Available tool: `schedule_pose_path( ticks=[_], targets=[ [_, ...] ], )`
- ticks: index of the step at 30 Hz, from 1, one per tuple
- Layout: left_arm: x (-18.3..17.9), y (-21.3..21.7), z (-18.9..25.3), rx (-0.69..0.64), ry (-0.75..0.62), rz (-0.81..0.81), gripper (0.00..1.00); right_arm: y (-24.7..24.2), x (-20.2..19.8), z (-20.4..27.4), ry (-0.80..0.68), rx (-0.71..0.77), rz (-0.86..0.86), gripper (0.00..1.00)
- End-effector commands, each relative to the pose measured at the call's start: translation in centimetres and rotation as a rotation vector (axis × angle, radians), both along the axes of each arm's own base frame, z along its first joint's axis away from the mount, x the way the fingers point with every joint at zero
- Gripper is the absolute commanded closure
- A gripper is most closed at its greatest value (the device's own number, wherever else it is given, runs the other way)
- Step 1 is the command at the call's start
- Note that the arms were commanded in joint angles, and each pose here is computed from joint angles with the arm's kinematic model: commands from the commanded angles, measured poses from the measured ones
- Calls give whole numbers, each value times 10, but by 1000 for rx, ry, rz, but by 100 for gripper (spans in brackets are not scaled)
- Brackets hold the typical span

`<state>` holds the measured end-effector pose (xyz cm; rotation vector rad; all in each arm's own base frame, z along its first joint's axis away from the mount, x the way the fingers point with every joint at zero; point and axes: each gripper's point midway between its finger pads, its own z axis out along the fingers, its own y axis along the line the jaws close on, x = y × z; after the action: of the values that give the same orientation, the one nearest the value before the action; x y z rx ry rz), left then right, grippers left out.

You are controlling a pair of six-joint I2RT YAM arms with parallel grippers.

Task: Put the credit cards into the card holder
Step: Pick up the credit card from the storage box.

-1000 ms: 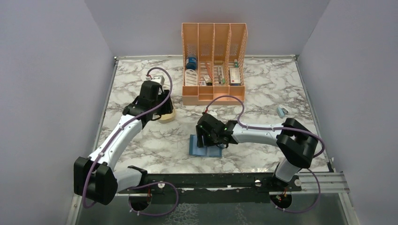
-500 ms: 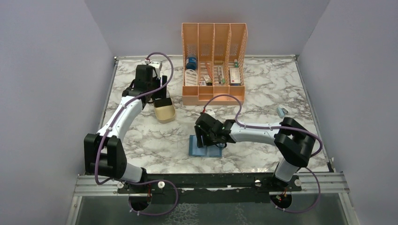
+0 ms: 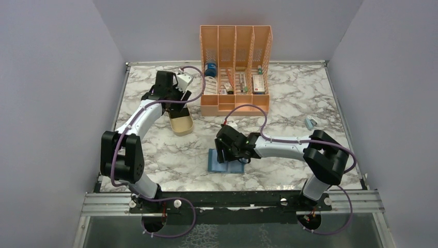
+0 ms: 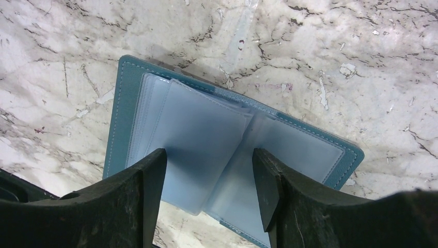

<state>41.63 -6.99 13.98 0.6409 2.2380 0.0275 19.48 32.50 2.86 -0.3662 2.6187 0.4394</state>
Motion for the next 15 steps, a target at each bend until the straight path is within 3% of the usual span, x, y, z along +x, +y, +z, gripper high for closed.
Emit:
schedule_pose_path(
  ticks=[1, 6, 15],
  targets=[
    [18, -2, 6, 165, -56, -228, 33, -5, -8, -3, 16, -24, 24, 38],
    [32, 1, 1, 271, -83, -318, 34, -3, -9, -6, 36, -26, 14, 38],
    [20, -11, -25, 275, -57, -477, 38, -7, -9, -7, 41, -41, -5, 38]
  ],
)
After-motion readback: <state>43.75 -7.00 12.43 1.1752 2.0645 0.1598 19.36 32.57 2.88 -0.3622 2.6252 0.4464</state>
